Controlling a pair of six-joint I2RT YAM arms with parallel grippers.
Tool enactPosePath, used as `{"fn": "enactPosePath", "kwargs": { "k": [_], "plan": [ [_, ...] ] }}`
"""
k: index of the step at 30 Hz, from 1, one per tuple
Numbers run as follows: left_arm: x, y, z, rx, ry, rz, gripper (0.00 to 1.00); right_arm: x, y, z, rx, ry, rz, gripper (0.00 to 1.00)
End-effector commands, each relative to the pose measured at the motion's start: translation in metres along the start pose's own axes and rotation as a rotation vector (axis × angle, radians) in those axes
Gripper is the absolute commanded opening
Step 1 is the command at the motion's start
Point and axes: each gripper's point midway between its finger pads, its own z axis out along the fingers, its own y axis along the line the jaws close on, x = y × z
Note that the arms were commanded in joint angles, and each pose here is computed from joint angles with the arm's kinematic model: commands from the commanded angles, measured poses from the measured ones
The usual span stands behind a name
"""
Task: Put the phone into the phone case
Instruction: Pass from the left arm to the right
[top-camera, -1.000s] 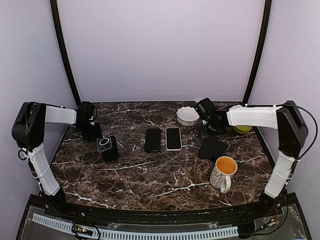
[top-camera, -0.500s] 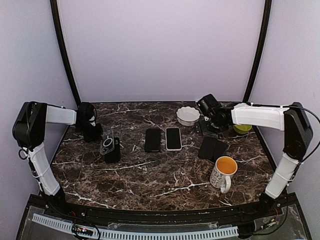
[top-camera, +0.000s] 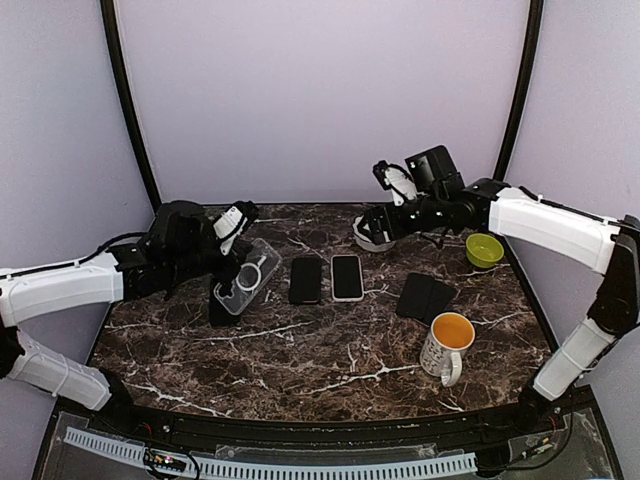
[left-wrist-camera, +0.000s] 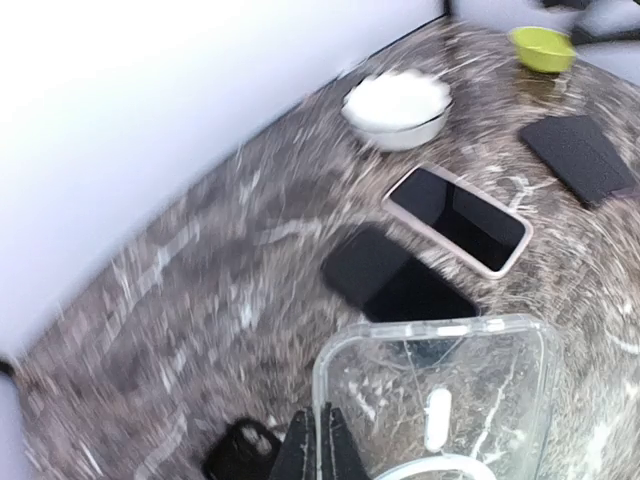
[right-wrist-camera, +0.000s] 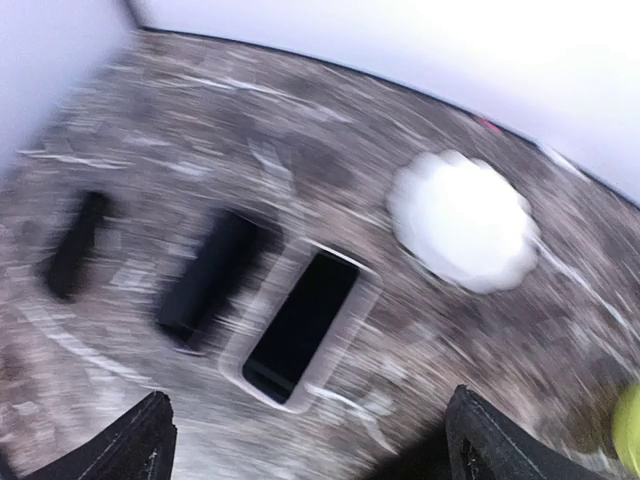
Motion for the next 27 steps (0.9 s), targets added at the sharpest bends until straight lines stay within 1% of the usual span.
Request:
{"fn": "enactPosePath", "kwargs": {
  "k": [1, 3, 5, 6, 7, 10, 14, 20, 21, 22, 24, 27],
  "plan": [
    [-0.048, -0.030, -0.033, -0.089, -0.295, 0.500, 0.00, -0.058, 0.124, -0.053, -0.644, -0.160, -0.104, 0.90],
    [-0.059, -0.044, -0.042, -0.128, -0.365, 0.673, 0.00, -0.060, 0.149, -0.054, -0.727, -0.145, -0.097, 0.88],
    [-0.066, -0.055, -0.044, -0.156, -0.400, 0.755, 0.00, -0.055, 0.170, -0.050, -0.778, -0.126, -0.102, 0.87],
    [-0.065, -0.055, -0.041, -0.173, -0.395, 0.773, 0.00, -0.051, 0.180, -0.048, -0.801, -0.110, -0.107, 0.87],
    [-0.070, -0.058, -0.042, -0.190, -0.415, 0.798, 0.00, -0.047, 0.188, -0.044, -0.820, -0.090, -0.111, 0.86],
    [-0.070, -0.059, -0.039, -0.221, -0.423, 0.816, 0.00, -0.036, 0.202, -0.032, -0.820, -0.032, -0.124, 0.83],
    [-0.068, -0.065, -0.047, -0.188, -0.459, 0.801, 0.00, -0.028, 0.205, -0.018, -0.798, 0.006, -0.120, 0.79],
    [-0.062, -0.068, -0.051, -0.160, -0.472, 0.775, 0.00, -0.020, 0.216, -0.003, -0.831, 0.036, -0.124, 0.67],
    [-0.062, -0.068, -0.050, -0.160, -0.472, 0.769, 0.00, -0.019, 0.218, -0.001, -0.834, 0.033, -0.123, 0.63],
    [-0.061, -0.069, -0.049, -0.156, -0.470, 0.766, 0.00, -0.018, 0.219, 0.003, -0.837, 0.036, -0.118, 0.55],
    [-0.062, -0.069, -0.050, -0.147, -0.472, 0.753, 0.00, -0.018, 0.222, 0.006, -0.850, 0.033, -0.113, 0.35],
    [-0.065, -0.069, -0.055, -0.134, -0.489, 0.708, 0.00, -0.024, 0.225, 0.003, -0.870, 0.021, -0.121, 0.08]
  ]
}}
